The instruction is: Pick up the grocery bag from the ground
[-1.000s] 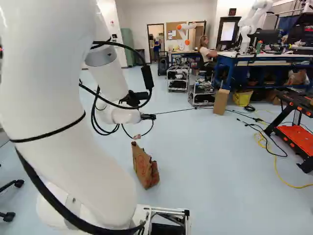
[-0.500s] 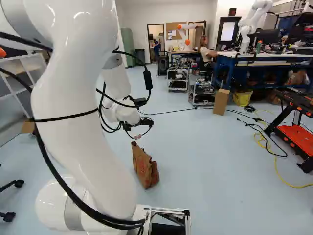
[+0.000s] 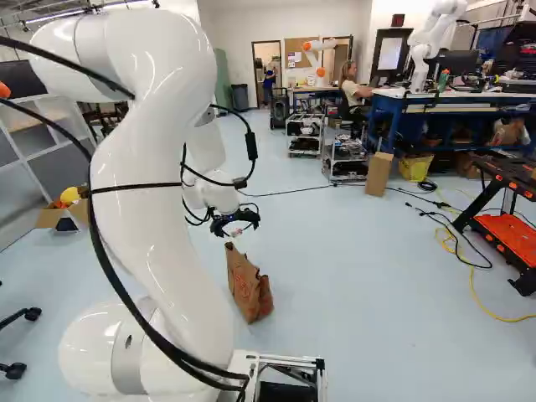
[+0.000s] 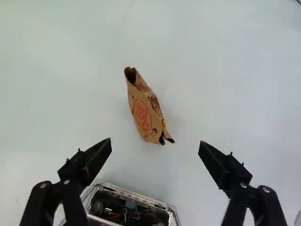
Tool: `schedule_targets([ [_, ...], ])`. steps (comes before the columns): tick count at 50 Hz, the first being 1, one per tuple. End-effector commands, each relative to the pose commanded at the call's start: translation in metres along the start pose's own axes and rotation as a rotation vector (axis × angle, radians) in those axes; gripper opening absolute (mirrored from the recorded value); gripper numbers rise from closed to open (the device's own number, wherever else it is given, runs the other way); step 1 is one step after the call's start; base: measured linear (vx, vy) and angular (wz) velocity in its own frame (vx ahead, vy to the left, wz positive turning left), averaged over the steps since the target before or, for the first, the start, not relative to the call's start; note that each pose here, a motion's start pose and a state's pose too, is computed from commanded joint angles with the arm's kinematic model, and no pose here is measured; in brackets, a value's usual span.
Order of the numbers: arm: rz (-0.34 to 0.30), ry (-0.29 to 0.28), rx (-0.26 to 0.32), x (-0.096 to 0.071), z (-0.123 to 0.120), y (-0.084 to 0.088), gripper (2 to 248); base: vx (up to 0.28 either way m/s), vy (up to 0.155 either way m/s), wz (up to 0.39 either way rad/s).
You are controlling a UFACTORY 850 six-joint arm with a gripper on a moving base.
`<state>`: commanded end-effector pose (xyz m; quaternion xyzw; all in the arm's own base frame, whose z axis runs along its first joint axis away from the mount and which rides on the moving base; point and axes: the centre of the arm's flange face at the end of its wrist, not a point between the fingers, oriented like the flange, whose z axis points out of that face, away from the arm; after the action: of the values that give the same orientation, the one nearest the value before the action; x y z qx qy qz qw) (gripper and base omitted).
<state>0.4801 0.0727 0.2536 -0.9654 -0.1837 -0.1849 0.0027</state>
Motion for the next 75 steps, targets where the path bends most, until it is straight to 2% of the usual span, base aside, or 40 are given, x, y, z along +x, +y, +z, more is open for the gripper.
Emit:
schedule_targets([
  [12,-0.039,-0.093,0.009,0.011,0.025,-0.008,247,0.0,0.0,0.0],
  [22,-0.062,-0.143,0.015,0.022,0.046,-0.016,247,0.0,0.0,0.0],
  [46,-0.099,-0.203,0.023,0.045,0.094,-0.032,247,0.0,0.0,0.0],
  [75,-0.096,-0.272,0.021,0.052,0.145,-0.027,247,0.0,0.0,0.0],
])
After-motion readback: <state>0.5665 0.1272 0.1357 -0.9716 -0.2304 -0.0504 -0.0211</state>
